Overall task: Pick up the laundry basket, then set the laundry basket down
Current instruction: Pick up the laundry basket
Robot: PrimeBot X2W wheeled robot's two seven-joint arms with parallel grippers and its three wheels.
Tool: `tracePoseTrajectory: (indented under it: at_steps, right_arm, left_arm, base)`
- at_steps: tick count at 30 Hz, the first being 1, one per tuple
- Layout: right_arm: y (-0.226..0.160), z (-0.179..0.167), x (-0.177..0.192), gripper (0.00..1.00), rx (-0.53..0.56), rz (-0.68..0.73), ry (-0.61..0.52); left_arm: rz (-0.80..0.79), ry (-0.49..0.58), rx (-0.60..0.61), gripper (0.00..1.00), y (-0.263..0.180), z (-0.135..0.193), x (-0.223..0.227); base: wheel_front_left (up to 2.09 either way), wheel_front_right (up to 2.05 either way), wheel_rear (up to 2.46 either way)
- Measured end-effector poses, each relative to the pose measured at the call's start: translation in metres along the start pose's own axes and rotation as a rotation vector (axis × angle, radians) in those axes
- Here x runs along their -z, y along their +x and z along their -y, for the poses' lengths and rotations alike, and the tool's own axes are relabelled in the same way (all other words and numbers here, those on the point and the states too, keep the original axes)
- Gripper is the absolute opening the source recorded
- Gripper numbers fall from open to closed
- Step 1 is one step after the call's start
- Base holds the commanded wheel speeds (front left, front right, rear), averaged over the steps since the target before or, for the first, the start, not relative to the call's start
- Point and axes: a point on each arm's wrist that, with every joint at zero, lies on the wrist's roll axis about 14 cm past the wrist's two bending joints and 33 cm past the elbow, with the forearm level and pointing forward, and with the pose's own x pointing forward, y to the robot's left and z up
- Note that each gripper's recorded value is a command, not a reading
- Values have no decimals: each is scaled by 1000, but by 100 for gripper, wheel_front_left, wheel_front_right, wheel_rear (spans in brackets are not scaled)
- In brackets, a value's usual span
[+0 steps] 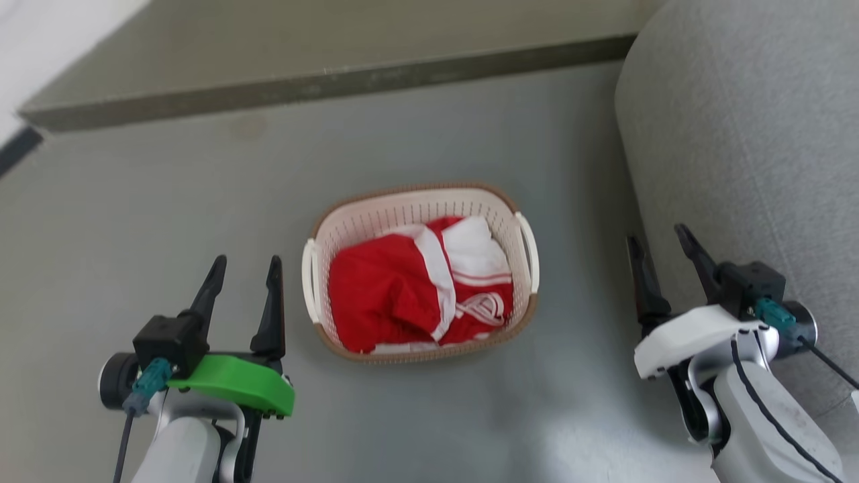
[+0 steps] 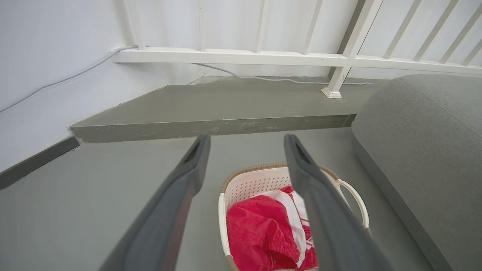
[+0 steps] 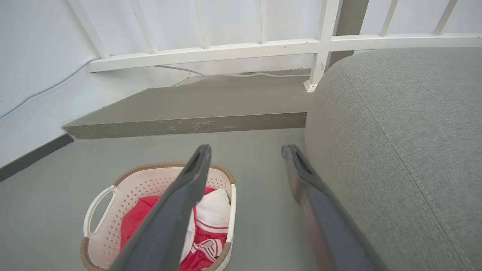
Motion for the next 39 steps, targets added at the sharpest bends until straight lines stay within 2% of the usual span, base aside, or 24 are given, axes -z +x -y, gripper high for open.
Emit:
tracePoseTrajectory:
  at_steps: [13, 17, 39]
  right_arm:
    - [37, -3, 35, 100, -7, -91, 29]
    - [48, -5, 58, 100, -11, -154, 42]
    - [106, -11, 144, 100, -36, -348, 66]
  left_arm:
    - [-92, -33, 16, 100, 33, -6, 40]
    - [-178, -46, 13, 100, 41, -10, 68]
    - [-434, -73, -11, 100, 84, -42, 173]
  base:
    - [0, 0, 0]
    - [0, 0, 0]
    - [0, 0, 0]
